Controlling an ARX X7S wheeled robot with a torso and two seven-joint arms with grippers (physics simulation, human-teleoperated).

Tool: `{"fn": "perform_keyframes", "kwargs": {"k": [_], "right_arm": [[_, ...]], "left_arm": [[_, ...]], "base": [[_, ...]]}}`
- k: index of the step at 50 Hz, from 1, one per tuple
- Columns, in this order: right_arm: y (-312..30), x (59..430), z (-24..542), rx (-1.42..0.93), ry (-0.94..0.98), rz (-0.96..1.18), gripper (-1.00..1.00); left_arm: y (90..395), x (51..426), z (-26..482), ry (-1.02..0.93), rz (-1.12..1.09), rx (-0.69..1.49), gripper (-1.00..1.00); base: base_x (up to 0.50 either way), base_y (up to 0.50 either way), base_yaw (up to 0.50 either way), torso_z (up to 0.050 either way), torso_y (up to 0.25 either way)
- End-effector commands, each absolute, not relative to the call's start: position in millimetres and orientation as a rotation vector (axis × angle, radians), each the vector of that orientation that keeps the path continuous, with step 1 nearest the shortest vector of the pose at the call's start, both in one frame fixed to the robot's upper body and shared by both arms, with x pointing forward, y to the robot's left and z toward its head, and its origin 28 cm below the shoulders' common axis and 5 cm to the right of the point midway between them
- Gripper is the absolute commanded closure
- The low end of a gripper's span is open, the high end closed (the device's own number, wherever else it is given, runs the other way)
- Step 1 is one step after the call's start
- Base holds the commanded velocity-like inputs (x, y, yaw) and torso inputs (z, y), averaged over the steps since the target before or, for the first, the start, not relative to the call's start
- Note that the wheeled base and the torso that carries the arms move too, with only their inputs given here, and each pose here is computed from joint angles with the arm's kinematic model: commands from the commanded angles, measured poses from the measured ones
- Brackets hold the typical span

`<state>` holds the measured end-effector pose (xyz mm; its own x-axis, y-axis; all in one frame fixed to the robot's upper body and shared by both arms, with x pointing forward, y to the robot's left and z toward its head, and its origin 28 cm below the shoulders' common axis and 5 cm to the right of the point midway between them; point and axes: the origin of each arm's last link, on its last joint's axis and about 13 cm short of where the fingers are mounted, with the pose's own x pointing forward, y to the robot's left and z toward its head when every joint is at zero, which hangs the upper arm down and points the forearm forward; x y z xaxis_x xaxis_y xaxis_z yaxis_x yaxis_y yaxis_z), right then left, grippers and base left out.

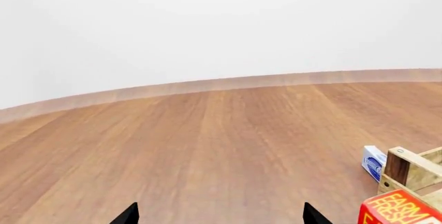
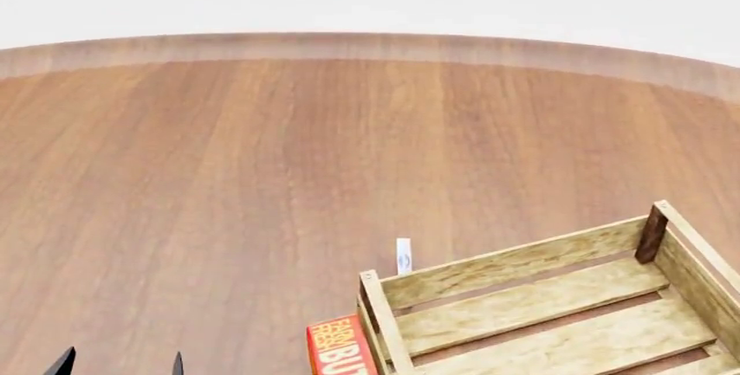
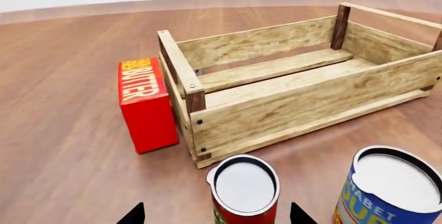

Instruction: Pick up the tomato sauce, and put it in the wooden tray.

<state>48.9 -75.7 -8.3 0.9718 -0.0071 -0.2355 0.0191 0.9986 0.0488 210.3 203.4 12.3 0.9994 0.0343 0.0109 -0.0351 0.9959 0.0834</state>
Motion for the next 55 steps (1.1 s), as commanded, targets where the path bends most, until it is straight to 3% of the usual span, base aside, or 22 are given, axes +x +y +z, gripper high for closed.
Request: {"fn": "perform_keyframes", "kwargs": {"k": [1, 55], "right_arm": [[-79.7, 65.4, -7.1, 0.072, 0.268, -0.032, -1.00], [-86.9, 91.7, -16.1, 0.136, 0.395, -0.029, -1.00]], "left_arm": [[203.7, 210.0, 13.6, -0.016, 0.012, 0.041, -1.00], [204.0, 209.5, 14.0, -0.022, 0.017, 0.036, -1.00]], "base": [[0.00, 0.00, 0.00, 0.000, 0.000], [0.00, 0.00, 0.00, 0.000, 0.000]]}}
